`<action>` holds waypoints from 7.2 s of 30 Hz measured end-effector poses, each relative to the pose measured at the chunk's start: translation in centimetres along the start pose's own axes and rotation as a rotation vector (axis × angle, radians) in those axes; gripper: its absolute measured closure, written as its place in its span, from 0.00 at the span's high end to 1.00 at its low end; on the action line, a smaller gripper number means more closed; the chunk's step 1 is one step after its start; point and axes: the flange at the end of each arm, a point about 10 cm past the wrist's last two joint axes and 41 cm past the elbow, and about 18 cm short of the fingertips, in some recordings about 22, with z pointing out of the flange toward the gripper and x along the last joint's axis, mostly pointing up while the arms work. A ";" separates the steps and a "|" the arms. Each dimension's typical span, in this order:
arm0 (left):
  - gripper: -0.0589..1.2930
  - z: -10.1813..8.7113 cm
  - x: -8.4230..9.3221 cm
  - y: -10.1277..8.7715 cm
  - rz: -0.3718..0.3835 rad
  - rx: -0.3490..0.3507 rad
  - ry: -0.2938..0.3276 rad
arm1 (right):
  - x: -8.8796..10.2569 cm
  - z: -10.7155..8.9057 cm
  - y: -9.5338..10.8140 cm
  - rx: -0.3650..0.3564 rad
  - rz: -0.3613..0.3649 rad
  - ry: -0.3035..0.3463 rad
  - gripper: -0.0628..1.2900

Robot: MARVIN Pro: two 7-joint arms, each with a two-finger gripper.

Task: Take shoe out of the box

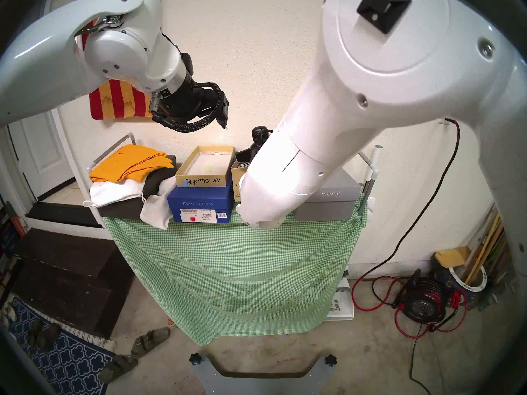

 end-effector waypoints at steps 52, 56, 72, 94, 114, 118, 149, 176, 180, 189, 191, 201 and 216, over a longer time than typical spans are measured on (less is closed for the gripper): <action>0.94 7.1 0.5 -2.2 0.115 0.006 -0.091 | 2.2 -2.2 -1.3 0.073 0.000 0.004 0.04; 0.94 7.3 1.0 -2.5 0.116 0.002 -0.080 | 2.6 -2.0 -1.0 0.074 -0.010 0.017 0.04; 0.94 7.1 2.8 -2.8 0.042 -0.038 0.028 | 4.9 1.7 2.9 0.003 -0.091 0.136 0.04; 0.94 7.1 2.8 -2.9 0.021 -0.068 0.076 | 3.6 3.5 9.9 -0.198 -0.172 0.115 0.04; 0.94 6.9 2.9 -3.0 0.021 -0.073 0.091 | -2.3 -2.8 11.1 -0.196 -0.227 -0.120 0.03; 0.94 6.9 2.9 -3.0 0.021 -0.074 0.092 | -2.5 -3.4 11.0 -0.188 -0.230 -0.136 0.03; 0.94 6.9 2.9 -2.9 0.014 -0.070 0.088 | -1.4 -1.8 6.8 -0.137 -0.125 -0.087 0.03; 0.94 6.9 2.9 -2.8 0.013 -0.067 0.085 | -8.2 0.0 17.1 -0.299 -0.192 -0.199 0.55; 0.94 6.9 2.9 -2.8 0.013 -0.067 0.085 | -9.0 -0.6 18.5 -0.299 -0.192 -0.236 0.86; 0.94 6.9 2.9 -2.8 0.013 -0.067 0.085 | -9.2 -1.0 20.7 -0.279 -0.172 -0.267 0.93; 0.94 6.9 2.9 -2.8 0.013 -0.066 0.085 | -9.2 -1.2 21.3 -0.275 -0.170 -0.275 0.93; 0.94 6.9 2.9 -2.8 0.013 -0.065 0.084 | -9.1 -2.3 23.9 -0.289 -0.163 -0.313 0.93; 0.94 7.0 2.9 -2.8 0.012 -0.065 0.083 | -8.6 -3.9 25.4 -0.237 -0.124 -0.352 0.90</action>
